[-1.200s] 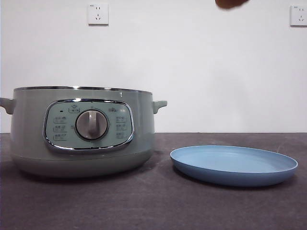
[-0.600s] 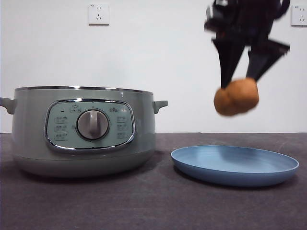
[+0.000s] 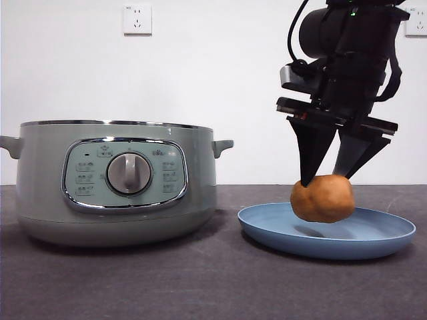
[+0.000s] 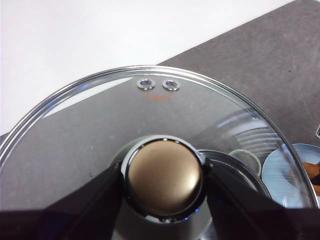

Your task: Take the potato out from the steamer,put the potato on the plate,close the lid

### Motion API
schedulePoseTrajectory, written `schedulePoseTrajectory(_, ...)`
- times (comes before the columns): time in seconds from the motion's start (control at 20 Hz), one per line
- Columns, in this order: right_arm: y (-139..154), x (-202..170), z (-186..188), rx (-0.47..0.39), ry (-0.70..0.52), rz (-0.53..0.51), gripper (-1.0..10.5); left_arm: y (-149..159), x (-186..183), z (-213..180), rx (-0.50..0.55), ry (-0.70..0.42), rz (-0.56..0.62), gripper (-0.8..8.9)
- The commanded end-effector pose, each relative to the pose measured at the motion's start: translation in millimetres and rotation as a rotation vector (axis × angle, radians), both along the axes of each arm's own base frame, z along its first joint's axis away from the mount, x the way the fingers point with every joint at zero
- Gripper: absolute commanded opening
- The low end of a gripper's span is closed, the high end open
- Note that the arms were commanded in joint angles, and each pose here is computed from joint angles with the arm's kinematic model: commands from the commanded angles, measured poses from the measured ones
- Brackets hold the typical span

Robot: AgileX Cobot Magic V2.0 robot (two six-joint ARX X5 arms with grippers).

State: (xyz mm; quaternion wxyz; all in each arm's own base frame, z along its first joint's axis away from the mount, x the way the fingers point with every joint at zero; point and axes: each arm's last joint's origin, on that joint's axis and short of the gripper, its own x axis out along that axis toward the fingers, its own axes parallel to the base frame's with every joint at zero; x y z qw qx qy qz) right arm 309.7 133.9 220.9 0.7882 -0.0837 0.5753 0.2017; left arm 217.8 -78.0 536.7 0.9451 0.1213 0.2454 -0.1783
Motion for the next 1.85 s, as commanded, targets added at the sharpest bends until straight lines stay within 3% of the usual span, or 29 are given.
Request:
schedulePoseTrajectory(0.05, 2, 3, -16, -0.02, 0.04, 0.005, -0.1, 2, -4, 4, -0.004, -0.02, -0.001, -0.06)
schedulePoseTrajectory(0.3, 4, 6, -25, -0.024, 0.052, 0.009, 0.4, 2, -5, 2, 0.005, 0.0, -0.002, -0.06)
schedulePoseTrajectory(0.4, 3, 6, -23, -0.021, 0.05, 0.0, 3.1, 2, -6, 2, 0.007, 0.003, -0.002, -0.06)
schedulePoseTrajectory(0.45, 3, 6, -23, -0.021, 0.05, -0.002, 4.0, 2, -6, 2, 0.007, 0.004, -0.002, -0.06)
schedulePoseTrajectory(0.5, 3, 6, -23, -0.02, 0.049, -0.002, 4.2, 2, -6, 2, 0.007, 0.004, -0.002, -0.06)
schedulePoseTrajectory(0.8, 0, -1, 1, 0.01, -0.014, -0.005, 4.2, 2, -6, 2, 0.007, 0.005, -0.003, -0.06)
schedulePoseTrajectory(1.2, -22, -53, 93, 0.128, -0.272, -0.021, 4.1, -9, 13, -10, -0.032, 0.011, -0.132, -0.07)
schedulePoseTrajectory(1.45, -38, -89, 134, 0.191, -0.431, -0.026, 4.1, -26, 53, -59, -0.052, 0.104, -0.195, -0.07)
schedulePoseTrajectory(1.85, -43, -103, 145, 0.213, -0.466, -0.035, 4.1, -37, 84, -134, -0.029, 0.237, -0.191, -0.07)
